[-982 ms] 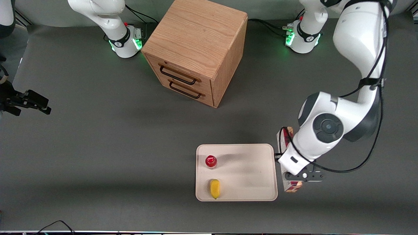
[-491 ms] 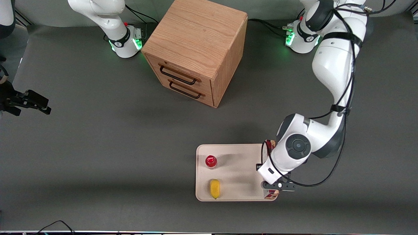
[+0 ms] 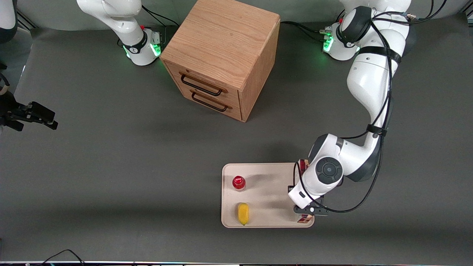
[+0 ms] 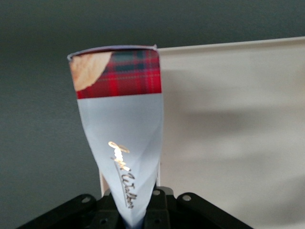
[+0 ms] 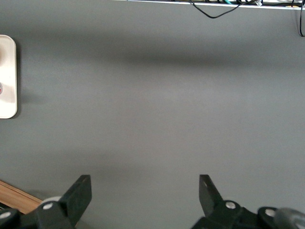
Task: Place red cookie box on tray
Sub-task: 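Lower the cookie box onto the tray beside the apple and release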
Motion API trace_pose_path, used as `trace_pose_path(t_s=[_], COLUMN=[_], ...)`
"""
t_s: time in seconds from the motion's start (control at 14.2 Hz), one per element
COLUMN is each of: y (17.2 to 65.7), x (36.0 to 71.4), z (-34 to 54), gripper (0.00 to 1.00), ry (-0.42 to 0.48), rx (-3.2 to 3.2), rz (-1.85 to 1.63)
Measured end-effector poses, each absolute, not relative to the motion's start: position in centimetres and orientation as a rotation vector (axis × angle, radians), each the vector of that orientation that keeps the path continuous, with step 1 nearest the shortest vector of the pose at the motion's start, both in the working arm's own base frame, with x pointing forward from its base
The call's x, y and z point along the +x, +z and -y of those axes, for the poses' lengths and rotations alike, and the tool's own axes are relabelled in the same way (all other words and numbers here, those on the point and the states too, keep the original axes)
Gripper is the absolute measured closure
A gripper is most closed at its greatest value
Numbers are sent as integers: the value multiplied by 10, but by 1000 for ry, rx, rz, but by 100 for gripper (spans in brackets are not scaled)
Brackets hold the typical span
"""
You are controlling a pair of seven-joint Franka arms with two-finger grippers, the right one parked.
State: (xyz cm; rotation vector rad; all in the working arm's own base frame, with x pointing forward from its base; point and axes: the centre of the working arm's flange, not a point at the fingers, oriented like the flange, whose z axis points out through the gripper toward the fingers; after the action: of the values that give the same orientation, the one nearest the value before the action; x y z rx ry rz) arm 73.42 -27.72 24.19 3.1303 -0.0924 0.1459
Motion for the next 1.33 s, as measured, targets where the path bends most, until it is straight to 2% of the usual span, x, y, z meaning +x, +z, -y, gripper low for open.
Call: trace_pose_path(t_s=[0.21,0.56,0.7,0.91,1.12,1.19,1.33], y=[236,221,223,226,250,268,305], x=[737,736,738,742,747,749,750], z=[272,272,272,276,275,272,264], gripper=[88,88,71,37,6,0,0], ry=[165,146,177,275,306,321,344], rx=[3131,3126,3115,3069,3020,2995,2954], rz=[69,-10,-11,-7,-54,-81,-127])
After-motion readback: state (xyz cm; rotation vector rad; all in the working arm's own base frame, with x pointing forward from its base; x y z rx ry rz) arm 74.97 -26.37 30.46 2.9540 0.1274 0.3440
